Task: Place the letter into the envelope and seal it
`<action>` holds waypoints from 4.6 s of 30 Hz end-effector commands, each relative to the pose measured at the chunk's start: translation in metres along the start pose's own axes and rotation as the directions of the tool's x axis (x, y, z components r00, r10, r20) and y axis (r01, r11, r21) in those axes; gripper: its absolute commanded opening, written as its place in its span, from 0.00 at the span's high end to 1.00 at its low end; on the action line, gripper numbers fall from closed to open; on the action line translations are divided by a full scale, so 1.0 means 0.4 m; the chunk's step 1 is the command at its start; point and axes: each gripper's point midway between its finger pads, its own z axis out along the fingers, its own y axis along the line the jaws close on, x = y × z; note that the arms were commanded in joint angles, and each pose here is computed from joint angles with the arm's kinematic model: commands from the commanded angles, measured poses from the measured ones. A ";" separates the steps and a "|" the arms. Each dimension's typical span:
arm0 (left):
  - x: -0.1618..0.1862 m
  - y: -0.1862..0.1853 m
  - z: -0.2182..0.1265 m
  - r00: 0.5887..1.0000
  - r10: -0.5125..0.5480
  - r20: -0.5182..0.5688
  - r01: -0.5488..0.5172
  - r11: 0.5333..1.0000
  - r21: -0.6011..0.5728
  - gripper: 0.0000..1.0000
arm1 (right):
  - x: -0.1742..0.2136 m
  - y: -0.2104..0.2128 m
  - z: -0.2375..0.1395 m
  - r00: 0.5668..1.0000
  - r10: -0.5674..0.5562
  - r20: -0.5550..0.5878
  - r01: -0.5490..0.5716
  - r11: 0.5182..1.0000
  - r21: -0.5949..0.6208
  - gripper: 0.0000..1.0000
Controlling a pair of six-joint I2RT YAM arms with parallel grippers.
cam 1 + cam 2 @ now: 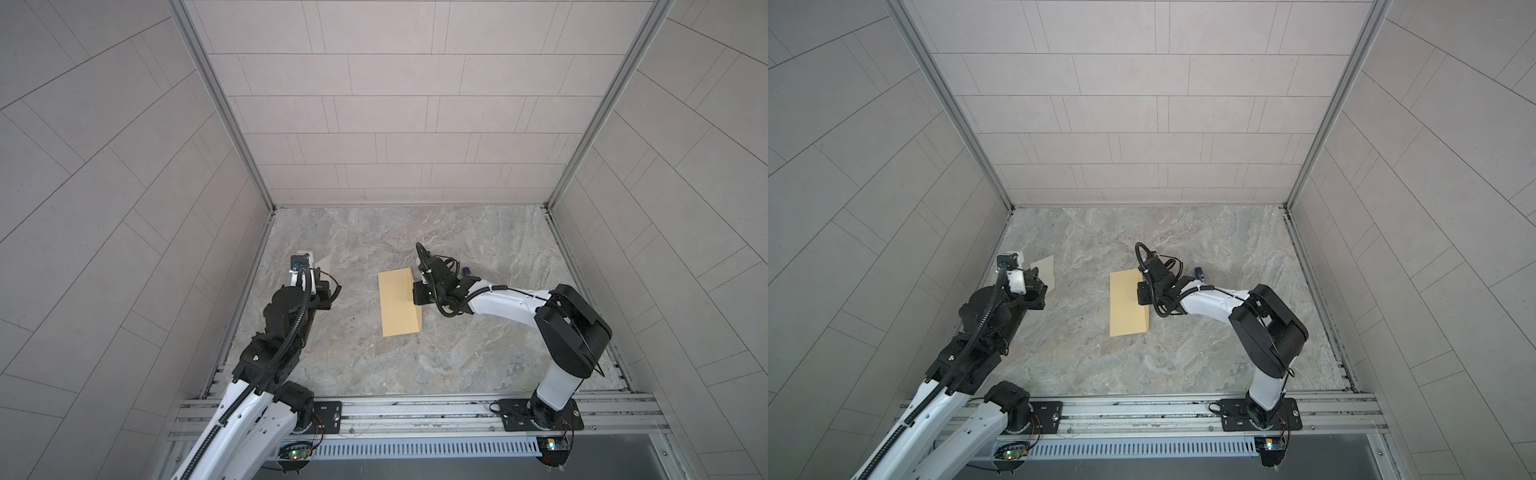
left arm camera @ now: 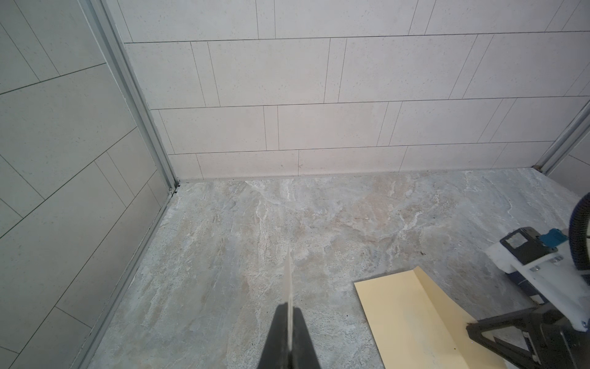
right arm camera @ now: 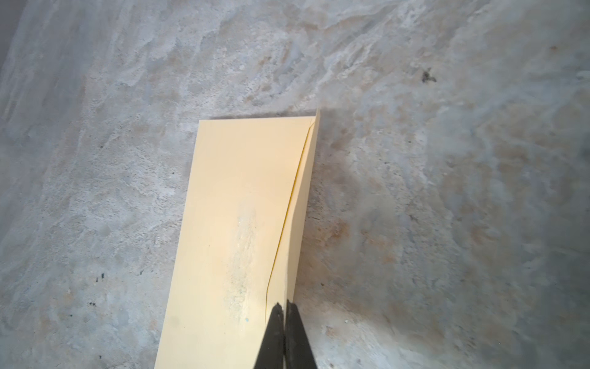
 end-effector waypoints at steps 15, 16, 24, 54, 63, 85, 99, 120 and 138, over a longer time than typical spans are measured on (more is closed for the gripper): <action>-0.011 0.000 0.004 0.997 -0.068 0.020 0.068 0.998 0.002 1.00 | 0.001 -0.092 0.014 0.994 -0.027 -0.106 0.035 0.997 0.075 0.85; -0.012 -0.003 0.005 0.996 -0.083 0.022 0.083 0.997 0.009 1.00 | 0.000 -0.092 0.014 0.994 -0.029 -0.110 0.038 0.996 0.075 0.81; -0.043 -0.024 -0.001 0.959 -0.283 0.026 0.280 0.958 0.066 1.00 | -0.093 -0.046 -0.091 0.998 -0.063 0.012 0.063 0.998 0.019 0.51; -0.138 -0.114 -0.023 0.410 -0.906 -0.104 0.847 0.337 0.411 1.00 | -0.257 0.331 -0.449 0.704 0.700 0.117 -0.247 0.396 -0.884 0.26; -0.137 -0.123 -0.024 0.402 -0.907 -0.123 0.847 0.317 0.427 1.00 | -0.260 0.403 -0.439 0.694 0.720 0.028 -0.263 0.290 -0.920 0.26; -0.107 -0.162 -0.028 0.600 -0.792 -0.113 0.735 0.489 0.470 0.85 | -0.291 0.450 -0.427 0.727 0.678 0.108 -0.193 0.352 -0.916 1.00; -0.094 -0.208 -0.083 0.976 -0.215 -0.021 0.196 0.839 0.507 0.13 | -0.255 0.383 -0.503 0.846 0.167 0.506 0.247 0.719 -0.650 1.00; -0.094 -0.411 -0.233 0.998 -0.049 0.034 -0.012 0.385 0.923 0.03 | -0.052 0.360 -0.618 0.589 -0.471 0.657 0.804 0.419 -0.421 1.00; -0.055 -0.417 -0.217 0.997 -0.072 0.012 0.016 0.371 0.928 0.53 | -0.064 0.394 -0.613 0.614 -0.429 0.663 0.788 0.390 -0.477 1.00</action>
